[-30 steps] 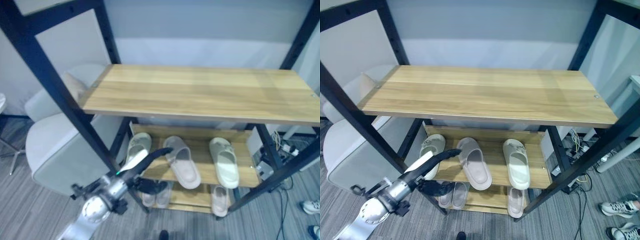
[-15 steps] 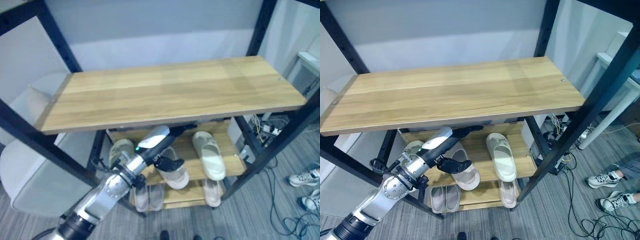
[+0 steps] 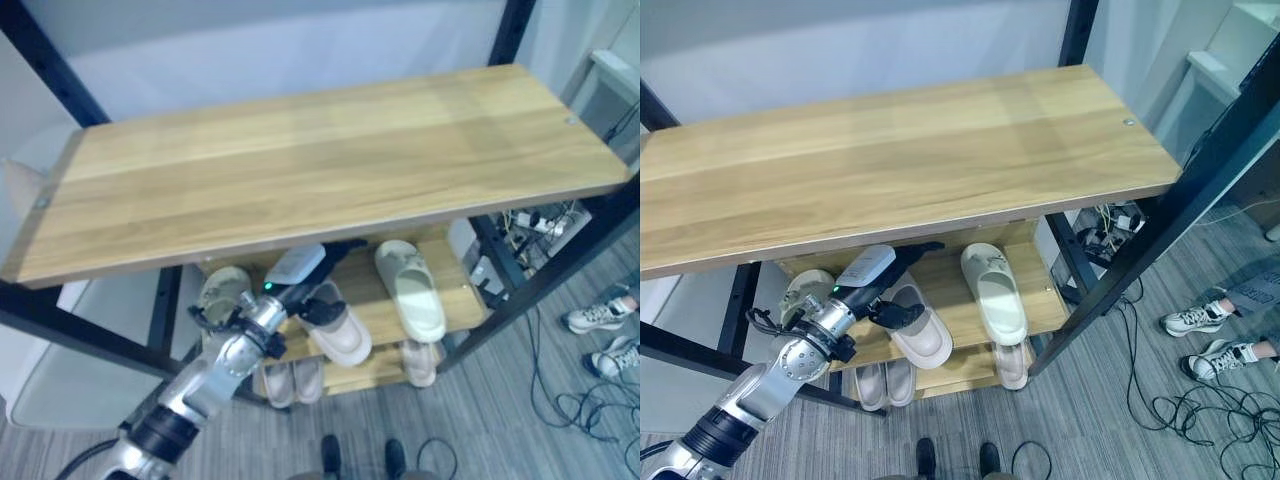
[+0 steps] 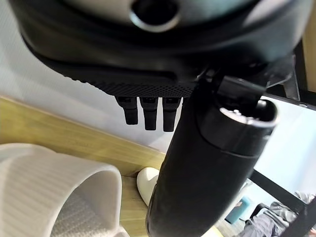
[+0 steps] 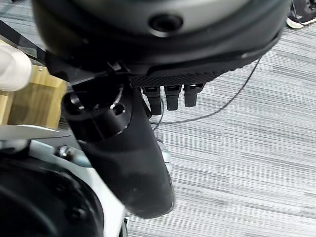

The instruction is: Arrange the slippers neatly on the shoe rack.

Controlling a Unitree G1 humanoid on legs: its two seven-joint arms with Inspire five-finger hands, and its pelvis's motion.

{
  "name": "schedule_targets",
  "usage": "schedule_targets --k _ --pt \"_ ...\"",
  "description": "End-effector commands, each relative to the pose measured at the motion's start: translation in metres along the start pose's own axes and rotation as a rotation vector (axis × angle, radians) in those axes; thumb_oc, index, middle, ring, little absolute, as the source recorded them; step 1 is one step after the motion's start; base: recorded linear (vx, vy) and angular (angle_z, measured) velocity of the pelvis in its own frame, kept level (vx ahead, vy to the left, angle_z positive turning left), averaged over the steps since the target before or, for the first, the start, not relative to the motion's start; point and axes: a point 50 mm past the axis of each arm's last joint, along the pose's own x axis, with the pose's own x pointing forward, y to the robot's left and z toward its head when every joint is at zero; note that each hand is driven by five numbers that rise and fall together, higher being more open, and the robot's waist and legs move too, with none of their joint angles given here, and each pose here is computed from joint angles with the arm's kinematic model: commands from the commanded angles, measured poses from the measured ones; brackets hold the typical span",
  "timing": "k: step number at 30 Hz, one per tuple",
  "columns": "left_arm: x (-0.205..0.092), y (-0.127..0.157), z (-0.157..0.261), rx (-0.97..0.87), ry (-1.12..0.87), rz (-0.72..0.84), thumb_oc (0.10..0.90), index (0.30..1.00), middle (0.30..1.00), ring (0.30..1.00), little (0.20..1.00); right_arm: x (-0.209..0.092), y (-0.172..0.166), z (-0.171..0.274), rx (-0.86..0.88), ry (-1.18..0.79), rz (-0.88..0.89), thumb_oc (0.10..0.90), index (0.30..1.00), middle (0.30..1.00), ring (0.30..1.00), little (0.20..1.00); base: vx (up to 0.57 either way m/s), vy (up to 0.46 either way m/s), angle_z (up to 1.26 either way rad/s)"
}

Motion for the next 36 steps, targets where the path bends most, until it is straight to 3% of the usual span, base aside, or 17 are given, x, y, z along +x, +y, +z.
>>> schedule_targets --k 1,6,14,21,36 --pt "0.047 0.047 0.042 0.143 -0.224 0.213 0.800 0.900 0.900 0.900 0.900 0.002 -0.016 0.018 0.021 -0.068 -0.052 0.800 0.900 0.900 0.900 0.900 -0.04 0.022 -0.10" --pt "0.062 0.051 0.042 0.244 -0.215 0.221 0.800 0.900 0.900 0.900 0.900 0.002 -0.023 0.025 0.028 -0.098 -0.078 0.800 0.900 0.900 0.900 0.900 -0.02 0.014 -0.07" --pt "0.056 0.062 0.028 0.376 -0.162 0.255 0.800 0.900 0.900 0.900 0.900 0.001 -0.021 0.022 0.027 -0.102 -0.082 0.800 0.900 0.900 0.900 0.900 0.00 0.004 -0.06" --pt "0.035 0.066 0.026 0.293 -0.153 0.298 0.800 0.900 0.900 0.900 0.900 0.001 -0.016 0.018 0.037 -0.086 -0.067 0.800 0.900 0.900 0.900 0.900 0.00 0.000 0.00" --pt "0.029 0.065 0.032 0.320 -0.181 0.289 0.800 0.900 0.900 0.900 0.900 0.001 -0.009 0.016 0.000 -0.069 -0.034 0.800 0.900 0.900 0.900 0.900 0.01 0.003 0.05"
